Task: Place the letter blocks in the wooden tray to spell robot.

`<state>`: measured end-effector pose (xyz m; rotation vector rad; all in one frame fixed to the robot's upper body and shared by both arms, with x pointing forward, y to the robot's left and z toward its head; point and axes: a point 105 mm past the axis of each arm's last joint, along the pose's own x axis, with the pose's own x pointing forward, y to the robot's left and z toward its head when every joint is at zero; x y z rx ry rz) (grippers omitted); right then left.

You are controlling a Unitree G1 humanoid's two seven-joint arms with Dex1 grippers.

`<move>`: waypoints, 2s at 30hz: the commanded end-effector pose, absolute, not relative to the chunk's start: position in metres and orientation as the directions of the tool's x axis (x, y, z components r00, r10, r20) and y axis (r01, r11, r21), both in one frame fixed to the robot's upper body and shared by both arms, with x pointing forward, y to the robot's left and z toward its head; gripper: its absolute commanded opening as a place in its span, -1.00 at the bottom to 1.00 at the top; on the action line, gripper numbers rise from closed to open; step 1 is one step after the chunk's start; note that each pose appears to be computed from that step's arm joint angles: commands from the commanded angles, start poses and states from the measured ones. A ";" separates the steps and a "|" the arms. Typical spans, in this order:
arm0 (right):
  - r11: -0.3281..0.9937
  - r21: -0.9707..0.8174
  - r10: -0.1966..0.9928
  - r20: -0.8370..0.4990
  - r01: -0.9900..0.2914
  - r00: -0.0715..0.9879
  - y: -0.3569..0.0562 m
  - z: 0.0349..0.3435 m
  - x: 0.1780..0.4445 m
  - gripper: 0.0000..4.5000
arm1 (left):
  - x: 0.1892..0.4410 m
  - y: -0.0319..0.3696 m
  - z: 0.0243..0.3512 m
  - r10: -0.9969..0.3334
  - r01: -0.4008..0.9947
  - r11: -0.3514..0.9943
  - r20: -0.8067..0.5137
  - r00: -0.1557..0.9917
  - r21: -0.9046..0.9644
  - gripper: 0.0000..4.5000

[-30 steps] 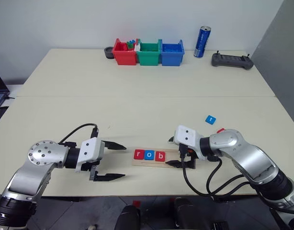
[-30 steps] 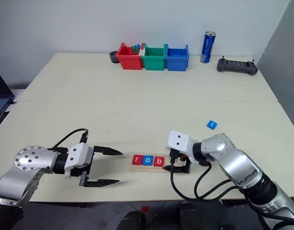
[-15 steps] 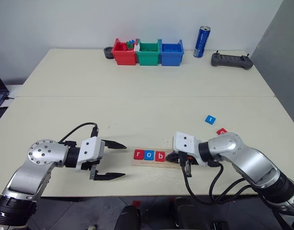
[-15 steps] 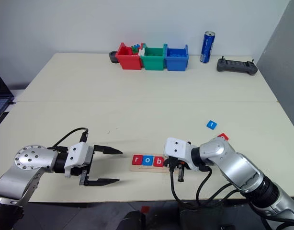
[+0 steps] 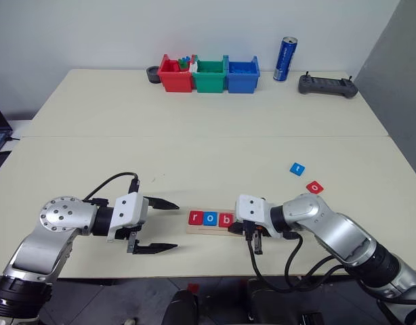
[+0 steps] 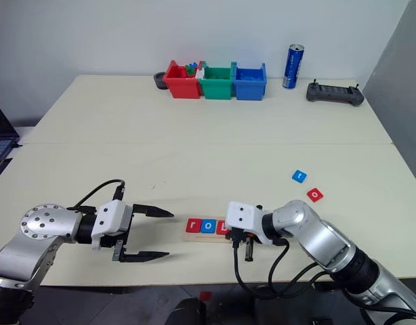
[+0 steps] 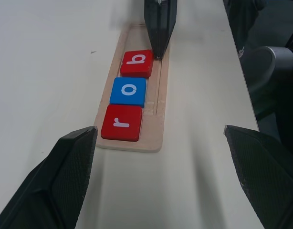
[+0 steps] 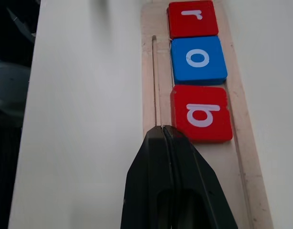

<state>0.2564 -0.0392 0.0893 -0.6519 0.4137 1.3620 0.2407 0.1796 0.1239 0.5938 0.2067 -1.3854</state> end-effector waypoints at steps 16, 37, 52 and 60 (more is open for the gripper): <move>0.147 -0.216 0.804 -0.543 -0.965 0.243 -0.033 0.100 0.269 -0.99 | 0.241 0.178 0.127 -0.864 0.952 0.057 -0.462 0.197 0.299 1.00; 0.170 -0.234 0.791 -0.547 -0.957 0.274 -0.047 0.107 0.271 -0.99 | 0.241 0.178 0.128 -0.866 0.951 0.061 -0.458 0.202 0.304 1.00; 0.155 -0.253 0.786 -0.554 -0.955 0.274 -0.039 0.106 0.278 -0.99 | 0.244 0.176 0.131 -0.864 0.947 0.077 -0.453 0.219 0.311 1.00; 0.147 -0.278 0.790 -0.545 -0.949 0.282 -0.040 0.109 0.279 -0.99 | 0.243 0.175 0.131 -0.868 0.947 0.080 -0.446 0.219 0.311 1.00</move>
